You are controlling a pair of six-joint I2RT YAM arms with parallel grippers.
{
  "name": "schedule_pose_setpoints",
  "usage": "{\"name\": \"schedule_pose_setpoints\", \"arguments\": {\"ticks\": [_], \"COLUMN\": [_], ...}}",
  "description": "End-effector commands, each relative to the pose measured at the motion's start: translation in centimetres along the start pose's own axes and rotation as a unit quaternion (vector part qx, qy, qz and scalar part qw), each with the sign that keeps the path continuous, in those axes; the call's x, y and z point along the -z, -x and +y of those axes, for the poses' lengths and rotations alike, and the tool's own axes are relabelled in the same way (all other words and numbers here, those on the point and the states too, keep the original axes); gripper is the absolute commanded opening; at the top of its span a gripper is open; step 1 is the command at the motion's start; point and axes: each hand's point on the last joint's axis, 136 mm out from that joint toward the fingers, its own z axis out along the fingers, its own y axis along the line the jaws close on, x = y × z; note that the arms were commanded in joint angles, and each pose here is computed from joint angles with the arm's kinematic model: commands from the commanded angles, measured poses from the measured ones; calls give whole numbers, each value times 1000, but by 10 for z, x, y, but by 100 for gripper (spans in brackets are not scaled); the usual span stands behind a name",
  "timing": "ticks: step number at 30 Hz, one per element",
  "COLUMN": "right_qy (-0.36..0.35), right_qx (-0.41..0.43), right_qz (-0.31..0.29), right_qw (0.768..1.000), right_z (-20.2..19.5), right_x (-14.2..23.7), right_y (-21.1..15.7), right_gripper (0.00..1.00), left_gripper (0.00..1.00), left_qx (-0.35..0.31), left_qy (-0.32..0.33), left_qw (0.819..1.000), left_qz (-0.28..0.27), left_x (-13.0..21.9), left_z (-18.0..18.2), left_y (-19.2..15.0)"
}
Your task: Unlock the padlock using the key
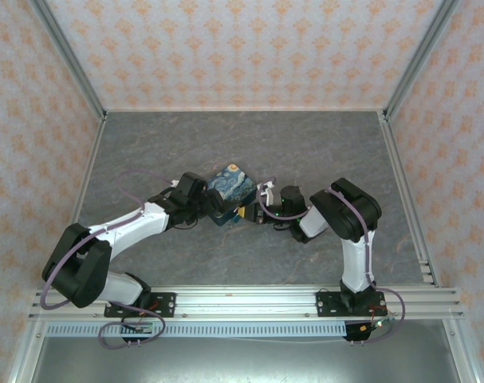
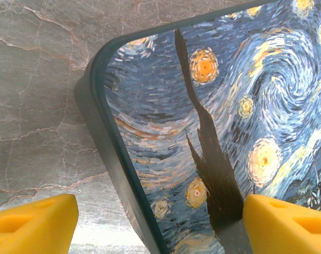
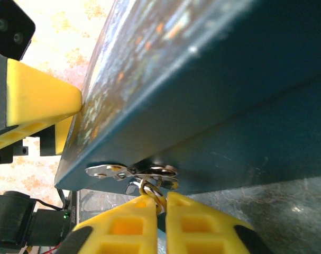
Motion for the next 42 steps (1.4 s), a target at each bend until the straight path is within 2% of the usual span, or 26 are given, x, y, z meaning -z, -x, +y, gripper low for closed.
{"name": "schedule_pose_setpoints", "arguments": {"ticks": [1,3,11,23,34,42], "right_qy": [5,-5,-9,-32,-94,-178], "right_qx": [25,20,-7,-26,-11,17], "right_qz": [-16,-28,-73,-105,-97,-32], "right_qw": [1000,999,997,994,991,983], "right_z": [11,8,8,4,0,21], "right_x": [5,9,19,27,51,85], "right_y": [9,12,29,43,37,24], "right_gripper": [4,0,0,0,0,0], "left_gripper": [82,82,82,82,86,88], "left_qx": [-17,-17,-17,-16,-18,-53], "left_qy": [29,31,35,30,-21,-41], "left_qw": [999,999,999,999,999,993], "left_qz": [3,3,3,0,-35,-101], "left_x": [3,3,2,5,32,73], "left_z": [11,12,16,15,-8,-17], "left_y": [-3,-3,-4,-4,12,34]}}
